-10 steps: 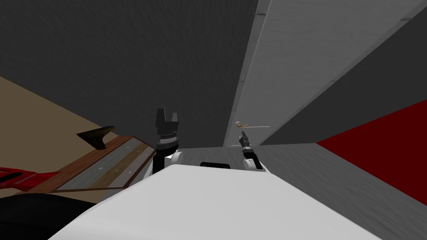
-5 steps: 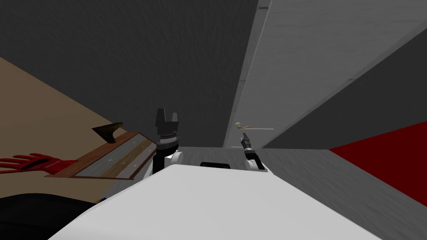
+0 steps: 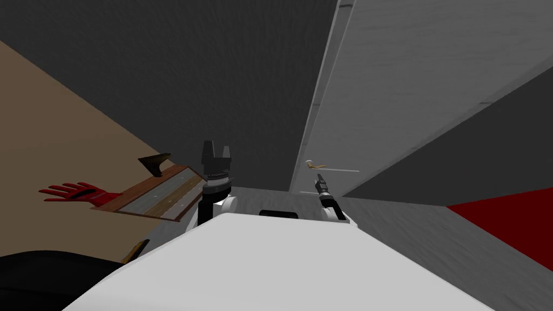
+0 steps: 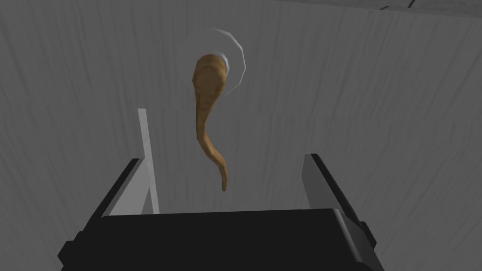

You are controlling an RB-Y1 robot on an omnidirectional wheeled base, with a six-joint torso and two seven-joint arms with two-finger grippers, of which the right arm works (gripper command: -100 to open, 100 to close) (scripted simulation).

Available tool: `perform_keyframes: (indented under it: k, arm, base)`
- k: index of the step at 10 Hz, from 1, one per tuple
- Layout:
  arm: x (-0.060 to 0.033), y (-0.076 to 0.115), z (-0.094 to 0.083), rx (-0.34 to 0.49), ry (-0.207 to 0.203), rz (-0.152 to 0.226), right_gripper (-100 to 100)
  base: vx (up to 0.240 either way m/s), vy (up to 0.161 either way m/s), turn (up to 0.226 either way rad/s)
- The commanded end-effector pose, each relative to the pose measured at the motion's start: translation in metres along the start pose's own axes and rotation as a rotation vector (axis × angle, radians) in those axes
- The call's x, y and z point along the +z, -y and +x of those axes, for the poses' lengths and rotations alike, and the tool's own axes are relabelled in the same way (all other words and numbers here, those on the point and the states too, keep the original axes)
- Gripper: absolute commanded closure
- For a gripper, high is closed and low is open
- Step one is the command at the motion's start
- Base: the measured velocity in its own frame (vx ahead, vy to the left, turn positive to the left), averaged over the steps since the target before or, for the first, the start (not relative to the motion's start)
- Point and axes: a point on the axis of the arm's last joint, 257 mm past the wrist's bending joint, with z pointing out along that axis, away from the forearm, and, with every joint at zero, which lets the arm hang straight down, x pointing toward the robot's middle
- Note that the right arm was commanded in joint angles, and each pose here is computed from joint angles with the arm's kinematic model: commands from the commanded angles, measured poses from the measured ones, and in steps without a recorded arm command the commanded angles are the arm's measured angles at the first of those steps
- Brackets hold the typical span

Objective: Pull the door open

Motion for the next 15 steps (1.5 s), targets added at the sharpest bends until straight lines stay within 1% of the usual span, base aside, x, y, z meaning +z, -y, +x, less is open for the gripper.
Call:
perform_keyframes:
  k: [1, 2, 3, 4, 5, 7, 8, 9, 11, 12, 13, 15]
  arm:
    - [-0.0004, 0.008, -0.01, -0.009, 0.011, 0.017, -100]
    - [-0.0005, 0.01, -0.013, -0.012, 0.015, 0.022, -100]
    - [-0.0001, 0.008, -0.01, -0.011, 0.012, 0.019, -100]
    - [-0.0053, 0.012, -0.031, -0.01, 0.041, 0.023, -100]
    - [-0.0073, 0.013, -0.038, -0.01, 0.051, 0.024, -100]
    - [-0.0171, 0.017, -0.07, -0.009, 0.097, 0.029, -100]
    - [-0.0198, 0.018, -0.078, -0.009, 0.109, 0.03, -100]
    - [-0.0251, 0.019, -0.093, -0.009, 0.131, 0.031, -100]
    - [-0.0339, 0.02, -0.117, -0.009, 0.166, 0.031, -100]
    - [-0.0315, 0.02, -0.107, -0.008, 0.155, 0.031, -100]
    - [-0.0315, 0.02, -0.107, -0.008, 0.155, 0.031, 100]
    - [-0.0315, 0.02, -0.107, -0.008, 0.155, 0.031, 100]
  base:
    - [-0.016, -0.102, 0.125]
    - [-0.005, -0.069, 0.045]
    - [-0.001, -0.028, 0.006]
    - [0.098, 0.037, 0.191]
    - [0.169, 0.035, 0.197]
    - [0.217, 0.039, 0.196]
    - [0.163, 0.006, 0.173]
    - [0.142, -0.011, 0.201]
    - [0.176, -0.038, 0.193]
    - [0.084, -0.025, 0.039]
    - [-0.014, 0.002, -0.033]
    - [-0.028, 0.006, -0.006]
